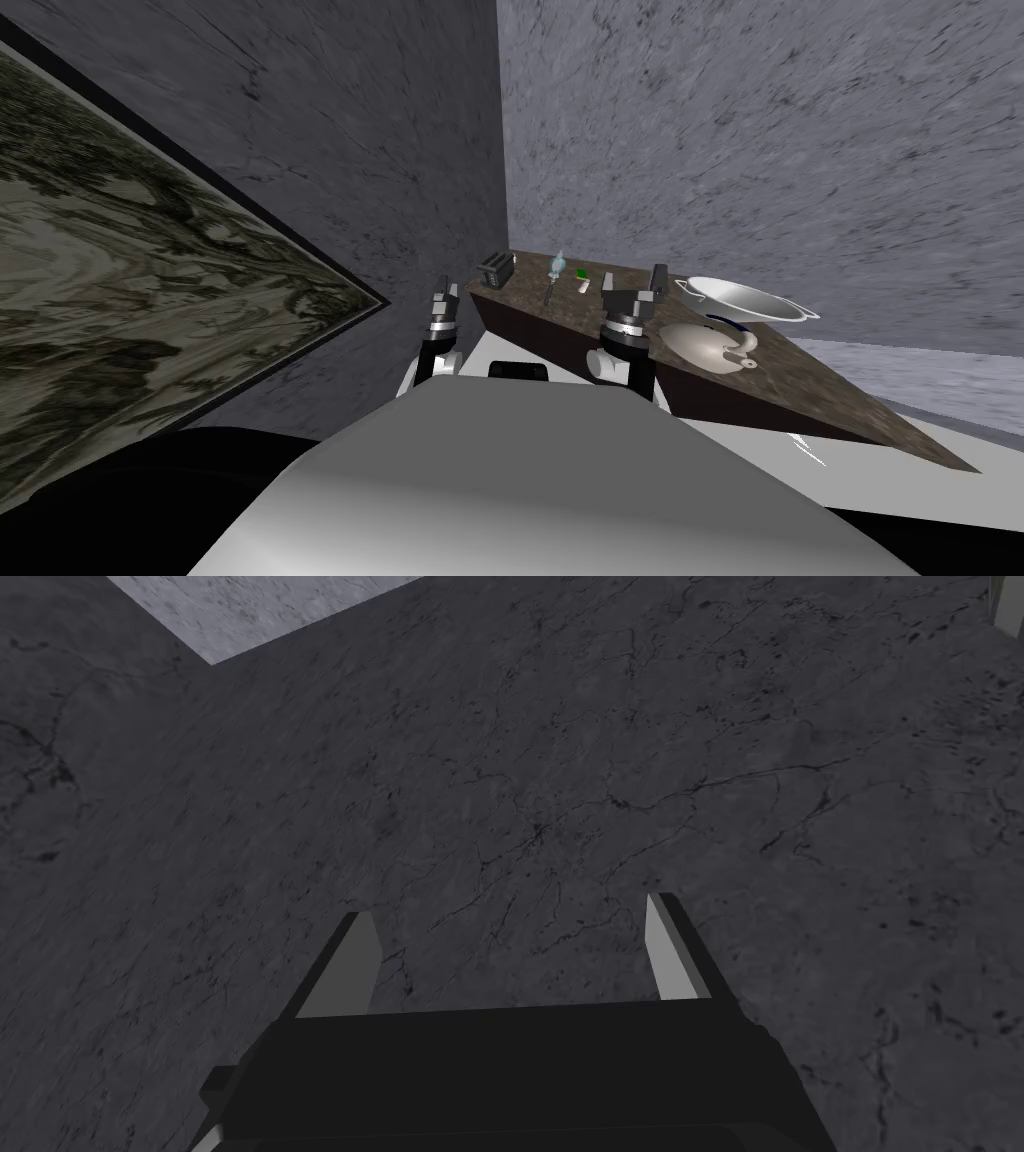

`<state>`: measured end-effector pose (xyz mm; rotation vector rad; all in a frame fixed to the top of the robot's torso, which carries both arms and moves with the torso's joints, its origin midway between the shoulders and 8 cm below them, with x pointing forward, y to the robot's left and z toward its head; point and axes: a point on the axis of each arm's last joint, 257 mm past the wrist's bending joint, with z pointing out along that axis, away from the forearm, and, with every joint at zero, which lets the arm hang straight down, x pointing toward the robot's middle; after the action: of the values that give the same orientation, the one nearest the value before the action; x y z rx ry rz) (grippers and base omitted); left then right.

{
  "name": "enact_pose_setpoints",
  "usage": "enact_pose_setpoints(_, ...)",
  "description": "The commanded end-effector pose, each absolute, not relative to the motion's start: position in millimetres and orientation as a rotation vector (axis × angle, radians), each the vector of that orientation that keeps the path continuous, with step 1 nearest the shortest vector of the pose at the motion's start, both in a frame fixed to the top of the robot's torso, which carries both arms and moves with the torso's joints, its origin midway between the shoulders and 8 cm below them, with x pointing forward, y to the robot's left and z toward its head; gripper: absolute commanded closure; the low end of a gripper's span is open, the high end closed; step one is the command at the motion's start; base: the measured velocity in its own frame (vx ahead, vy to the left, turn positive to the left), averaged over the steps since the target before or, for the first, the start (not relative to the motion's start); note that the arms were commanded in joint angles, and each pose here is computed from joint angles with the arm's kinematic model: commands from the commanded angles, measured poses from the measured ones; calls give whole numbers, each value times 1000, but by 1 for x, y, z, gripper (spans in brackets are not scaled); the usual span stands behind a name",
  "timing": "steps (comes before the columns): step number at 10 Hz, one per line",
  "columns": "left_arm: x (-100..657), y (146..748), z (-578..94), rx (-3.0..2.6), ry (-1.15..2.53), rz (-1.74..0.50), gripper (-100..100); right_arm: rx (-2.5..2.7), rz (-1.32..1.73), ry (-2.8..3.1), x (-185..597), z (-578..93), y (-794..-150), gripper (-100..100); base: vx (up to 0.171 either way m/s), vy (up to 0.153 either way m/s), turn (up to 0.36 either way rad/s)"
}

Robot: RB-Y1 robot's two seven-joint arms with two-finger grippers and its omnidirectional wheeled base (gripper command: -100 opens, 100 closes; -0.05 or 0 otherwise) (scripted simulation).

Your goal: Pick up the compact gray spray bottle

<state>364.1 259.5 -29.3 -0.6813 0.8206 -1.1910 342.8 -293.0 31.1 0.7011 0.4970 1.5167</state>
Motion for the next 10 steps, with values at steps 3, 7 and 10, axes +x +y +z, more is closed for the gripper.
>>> enact_pose_setpoints(3, 364, 259, -29, -681, 820, -1191, 0, 684, 1495, 608, 373, 12, -277, -100, -64, 44, 40)
enact_pose_setpoints(7, 364, 259, -29, -681, 820, -1191, 0, 652, 1439, 760, 420, -15, -252, -100, -111, 67, 50)
enact_pose_setpoints(10, 364, 259, -29, -681, 820, -1191, 0, 651, 1412, 816, 437, -31, -246, -100, -81, 45, 23)
